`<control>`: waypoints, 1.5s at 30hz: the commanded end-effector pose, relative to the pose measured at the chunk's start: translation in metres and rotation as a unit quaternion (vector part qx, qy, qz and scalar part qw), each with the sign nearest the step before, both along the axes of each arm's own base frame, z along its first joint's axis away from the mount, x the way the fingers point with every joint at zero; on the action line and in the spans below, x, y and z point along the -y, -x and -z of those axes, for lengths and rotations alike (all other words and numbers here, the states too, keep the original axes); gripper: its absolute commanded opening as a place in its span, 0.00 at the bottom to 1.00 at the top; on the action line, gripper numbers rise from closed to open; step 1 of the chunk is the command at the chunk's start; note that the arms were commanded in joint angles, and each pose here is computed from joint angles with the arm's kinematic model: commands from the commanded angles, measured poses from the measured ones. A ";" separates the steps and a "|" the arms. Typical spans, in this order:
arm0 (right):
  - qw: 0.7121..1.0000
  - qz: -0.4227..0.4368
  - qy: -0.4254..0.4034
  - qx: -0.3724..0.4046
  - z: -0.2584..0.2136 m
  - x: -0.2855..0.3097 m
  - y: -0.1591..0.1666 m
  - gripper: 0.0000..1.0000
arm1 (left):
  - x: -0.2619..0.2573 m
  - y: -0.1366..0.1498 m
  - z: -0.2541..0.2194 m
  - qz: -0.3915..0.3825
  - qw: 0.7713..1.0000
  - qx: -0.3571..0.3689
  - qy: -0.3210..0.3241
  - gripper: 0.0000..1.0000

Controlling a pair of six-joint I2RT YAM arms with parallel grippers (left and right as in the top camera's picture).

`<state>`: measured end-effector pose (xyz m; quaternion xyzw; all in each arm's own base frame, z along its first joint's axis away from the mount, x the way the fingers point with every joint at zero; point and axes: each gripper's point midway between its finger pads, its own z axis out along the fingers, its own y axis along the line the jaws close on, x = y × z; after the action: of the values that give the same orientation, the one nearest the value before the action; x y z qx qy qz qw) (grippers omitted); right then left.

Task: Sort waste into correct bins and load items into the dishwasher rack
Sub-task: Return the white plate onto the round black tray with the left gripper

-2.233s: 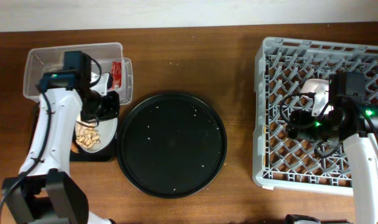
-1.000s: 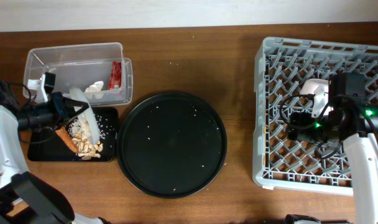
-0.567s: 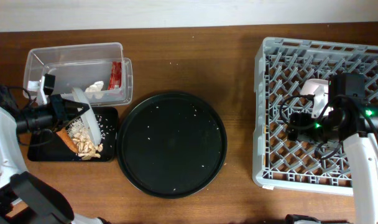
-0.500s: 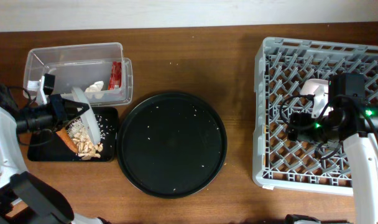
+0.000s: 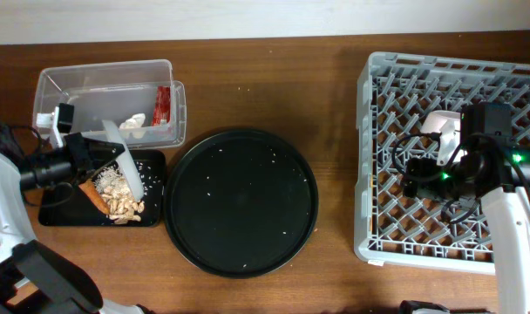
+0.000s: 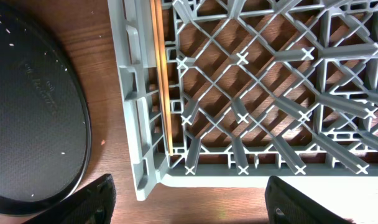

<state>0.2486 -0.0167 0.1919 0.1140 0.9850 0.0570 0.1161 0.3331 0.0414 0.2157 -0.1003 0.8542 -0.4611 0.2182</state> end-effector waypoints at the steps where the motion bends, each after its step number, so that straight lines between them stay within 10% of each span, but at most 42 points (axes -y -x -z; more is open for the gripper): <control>1: 1.000 -0.001 0.000 0.003 -0.002 0.002 -0.001 0.77 | 0.014 0.004 -0.006 0.020 1.000 0.006 0.019 0.00; 10: 1.000 -0.001 0.001 0.003 -0.002 0.002 -0.001 0.76 | 0.148 0.023 0.003 0.249 0.968 0.021 -0.032 0.00; 19: 1.000 -0.001 0.001 0.003 -0.002 0.002 -0.001 0.77 | 0.240 0.033 0.079 0.309 0.883 -0.028 -0.353 0.00; 28: 1.000 -0.003 0.001 0.003 -0.002 0.002 -0.001 0.77 | 0.323 0.079 0.145 0.394 0.831 -0.051 -0.390 0.00; 35: 1.000 -0.002 0.003 0.003 -0.002 0.002 -0.001 0.78 | 0.332 0.063 0.118 0.380 0.843 -0.021 -0.380 0.47; 45: 0.996 -0.066 -0.052 0.032 -0.008 -0.027 -0.010 0.89 | 0.142 0.020 -0.006 0.094 0.902 -0.052 -0.419 0.57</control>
<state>0.2543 -0.0084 0.1943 0.0890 0.9845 0.0802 0.1281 0.3097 -0.1562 0.1788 0.1500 0.9800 -0.0919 0.0933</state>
